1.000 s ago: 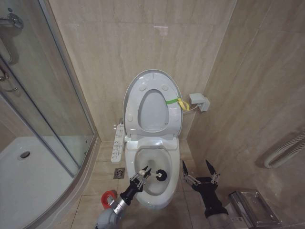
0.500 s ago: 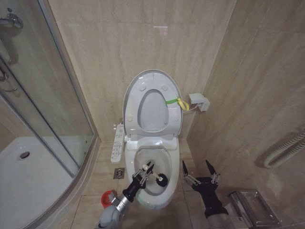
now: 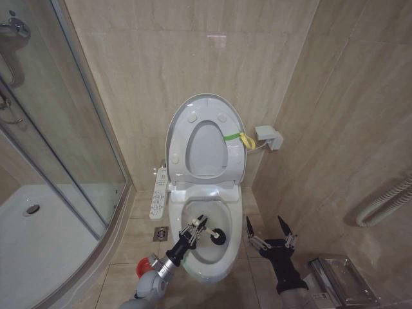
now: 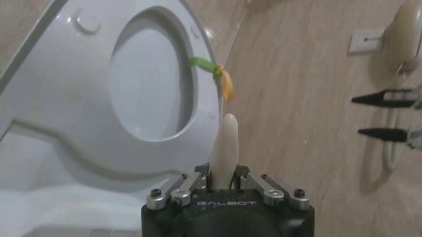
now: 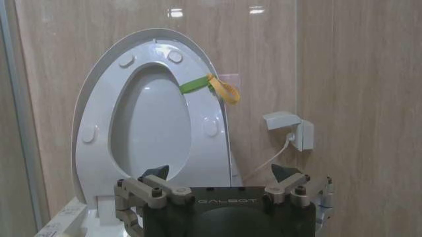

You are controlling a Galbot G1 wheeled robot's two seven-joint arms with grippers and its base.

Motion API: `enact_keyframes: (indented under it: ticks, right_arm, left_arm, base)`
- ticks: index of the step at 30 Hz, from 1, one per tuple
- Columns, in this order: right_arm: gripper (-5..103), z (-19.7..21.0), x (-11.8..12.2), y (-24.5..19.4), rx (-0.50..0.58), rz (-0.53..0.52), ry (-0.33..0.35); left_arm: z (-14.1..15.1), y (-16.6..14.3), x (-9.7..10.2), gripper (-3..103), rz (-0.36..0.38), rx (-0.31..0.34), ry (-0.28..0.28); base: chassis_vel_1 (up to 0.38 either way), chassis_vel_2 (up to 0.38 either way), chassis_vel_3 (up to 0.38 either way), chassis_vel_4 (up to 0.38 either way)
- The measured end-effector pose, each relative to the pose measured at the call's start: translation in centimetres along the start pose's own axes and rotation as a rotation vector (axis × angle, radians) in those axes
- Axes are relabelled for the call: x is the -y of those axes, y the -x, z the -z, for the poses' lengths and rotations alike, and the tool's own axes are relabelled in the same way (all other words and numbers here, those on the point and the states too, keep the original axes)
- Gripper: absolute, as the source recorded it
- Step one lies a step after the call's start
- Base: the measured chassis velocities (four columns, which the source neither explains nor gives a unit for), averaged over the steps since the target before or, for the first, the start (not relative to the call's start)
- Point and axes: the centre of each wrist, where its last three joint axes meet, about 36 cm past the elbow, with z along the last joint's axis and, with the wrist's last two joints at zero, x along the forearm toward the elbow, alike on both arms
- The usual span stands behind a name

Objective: Open the toilet lid, clean the toilet bowl with a toilet brush, close the toilet lid, and flush.

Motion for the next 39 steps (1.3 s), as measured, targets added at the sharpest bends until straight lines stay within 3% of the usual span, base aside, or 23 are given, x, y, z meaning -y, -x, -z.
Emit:
enact_keyframes:
  ticks: [5,13,18,26,29,39]
  right_arm:
    - [100,0.0,0.0,0.0,0.0,0.0,0.0]
    - [100,0.0,0.0,0.0,0.0,0.0,0.0]
    - [100,0.0,0.0,0.0,0.0,0.0,0.0]
    - [100,0.0,0.0,0.0,0.0,0.0,0.0]
    - [100,0.0,0.0,0.0,0.0,0.0,0.0]
    - [100,0.0,0.0,0.0,0.0,0.0,0.0]
  left_arm:
    - [-0.2,-0.3,0.6,23,-0.001,0.0,-0.009]
    - [-1.5,-0.7,-2.2,23,0.022,-0.056,0.026]
    - [-1.0,0.0,-2.7,23,0.017,-0.048,0.036]
    - [0.2,1.2,-0.1,22,-0.025,0.006,0.015]
    - [-0.8,0.6,1.0,22,-0.017,-0.01,0.002]
    - [-3.3,0.6,0.0,23,0.034,-0.078,0.002]
  base:
    - [0.0,0.0,0.0,0.0]
    - [0.0,0.0,0.0,0.0]
    - [0.0,0.0,0.0,0.0]
    - [0.0,0.0,0.0,0.0]
    - [0.0,0.0,0.0,0.0]
    - [0.0,0.0,0.0,0.0]
